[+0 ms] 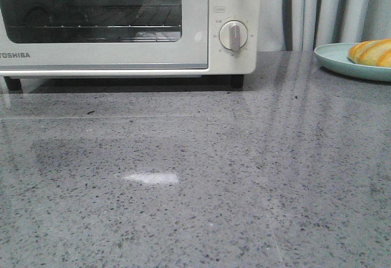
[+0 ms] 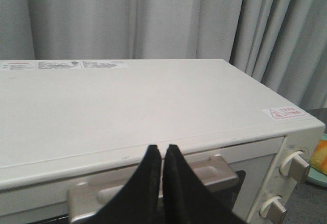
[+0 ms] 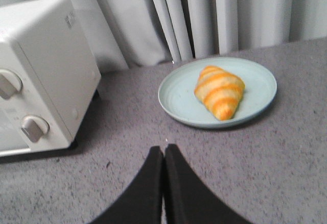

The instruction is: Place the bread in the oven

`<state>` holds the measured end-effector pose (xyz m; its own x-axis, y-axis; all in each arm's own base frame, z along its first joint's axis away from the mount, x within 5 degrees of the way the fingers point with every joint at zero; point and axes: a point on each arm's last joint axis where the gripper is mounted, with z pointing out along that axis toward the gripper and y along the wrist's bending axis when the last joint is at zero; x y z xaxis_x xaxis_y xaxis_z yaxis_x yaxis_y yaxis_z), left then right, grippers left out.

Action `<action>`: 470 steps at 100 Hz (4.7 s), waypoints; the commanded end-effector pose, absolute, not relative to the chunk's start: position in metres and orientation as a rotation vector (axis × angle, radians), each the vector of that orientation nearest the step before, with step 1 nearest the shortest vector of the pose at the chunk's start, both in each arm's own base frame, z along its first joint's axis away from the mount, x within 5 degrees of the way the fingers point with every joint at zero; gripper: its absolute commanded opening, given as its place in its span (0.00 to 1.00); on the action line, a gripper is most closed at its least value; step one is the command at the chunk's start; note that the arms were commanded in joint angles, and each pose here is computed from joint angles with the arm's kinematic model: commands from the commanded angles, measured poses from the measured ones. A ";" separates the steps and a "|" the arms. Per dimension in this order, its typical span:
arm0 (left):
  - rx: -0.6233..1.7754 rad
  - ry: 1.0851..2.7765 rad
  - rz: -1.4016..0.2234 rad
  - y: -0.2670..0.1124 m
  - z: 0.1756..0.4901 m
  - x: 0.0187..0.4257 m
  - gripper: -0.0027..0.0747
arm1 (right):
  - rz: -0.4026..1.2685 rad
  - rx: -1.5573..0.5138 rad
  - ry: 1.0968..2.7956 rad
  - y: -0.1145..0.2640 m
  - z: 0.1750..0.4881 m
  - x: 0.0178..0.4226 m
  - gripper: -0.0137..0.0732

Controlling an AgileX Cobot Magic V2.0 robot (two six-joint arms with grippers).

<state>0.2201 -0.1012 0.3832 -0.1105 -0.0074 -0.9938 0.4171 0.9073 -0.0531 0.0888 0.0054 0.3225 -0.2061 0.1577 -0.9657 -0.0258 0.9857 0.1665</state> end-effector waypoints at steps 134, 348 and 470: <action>0.676 2.099 -0.399 -0.124 0.307 0.202 0.01 | 0.203 0.104 1.607 0.006 0.346 0.091 0.10; 0.594 1.739 -0.551 -0.061 0.348 0.071 0.01 | -0.200 0.111 2.154 -0.022 0.395 0.297 0.53; 0.584 1.725 -0.548 -0.060 0.349 0.072 0.01 | -0.086 0.257 2.412 -0.042 0.272 0.382 0.53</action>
<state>0.0699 -0.0607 0.3351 -0.2503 0.1753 -0.9522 0.6583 0.7520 -0.0346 0.3793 -0.0399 0.2505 -0.7933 0.1688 -0.5849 0.2087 0.9780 -0.0008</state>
